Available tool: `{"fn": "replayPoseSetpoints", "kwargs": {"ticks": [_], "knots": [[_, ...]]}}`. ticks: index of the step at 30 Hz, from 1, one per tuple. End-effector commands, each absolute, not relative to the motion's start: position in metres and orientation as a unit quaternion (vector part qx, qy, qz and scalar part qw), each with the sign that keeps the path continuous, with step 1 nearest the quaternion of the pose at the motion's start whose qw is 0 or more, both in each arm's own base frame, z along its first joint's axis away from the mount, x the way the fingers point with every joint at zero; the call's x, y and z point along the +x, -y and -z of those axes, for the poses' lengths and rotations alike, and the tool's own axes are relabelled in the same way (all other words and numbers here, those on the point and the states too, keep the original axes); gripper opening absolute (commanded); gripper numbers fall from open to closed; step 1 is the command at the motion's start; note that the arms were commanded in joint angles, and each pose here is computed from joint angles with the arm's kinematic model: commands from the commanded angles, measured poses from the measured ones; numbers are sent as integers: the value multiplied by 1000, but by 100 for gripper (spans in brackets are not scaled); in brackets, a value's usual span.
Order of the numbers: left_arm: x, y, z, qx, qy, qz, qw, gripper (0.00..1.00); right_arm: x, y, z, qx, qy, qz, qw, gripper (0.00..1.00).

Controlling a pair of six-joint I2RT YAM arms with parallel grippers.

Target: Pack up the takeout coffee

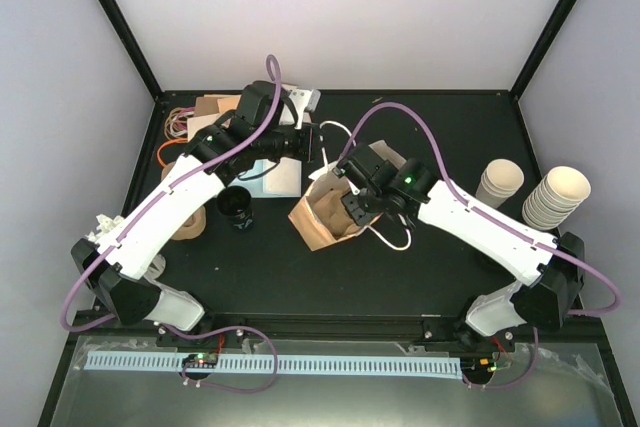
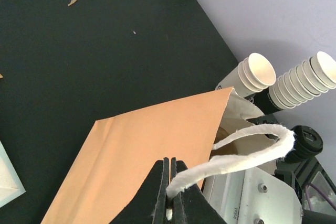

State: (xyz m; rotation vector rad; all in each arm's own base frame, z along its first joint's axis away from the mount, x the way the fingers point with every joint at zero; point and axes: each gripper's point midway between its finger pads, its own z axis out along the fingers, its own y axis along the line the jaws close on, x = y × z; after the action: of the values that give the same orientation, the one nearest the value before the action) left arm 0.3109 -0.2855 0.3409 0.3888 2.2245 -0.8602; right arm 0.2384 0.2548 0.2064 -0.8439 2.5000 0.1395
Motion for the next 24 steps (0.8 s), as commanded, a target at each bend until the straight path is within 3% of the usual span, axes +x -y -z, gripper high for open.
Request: {"fn": "replayPoseSetpoints", "kwargs": {"ticks": [1,24], "knots": [[317,281,-374,136,-840,344,397,2,235,-254,-198,-324,-915,-38,235,44],[317,276,-376,142,-830,351,409,2,249,-279,-181,-357,-912,-24,199,41]]}}
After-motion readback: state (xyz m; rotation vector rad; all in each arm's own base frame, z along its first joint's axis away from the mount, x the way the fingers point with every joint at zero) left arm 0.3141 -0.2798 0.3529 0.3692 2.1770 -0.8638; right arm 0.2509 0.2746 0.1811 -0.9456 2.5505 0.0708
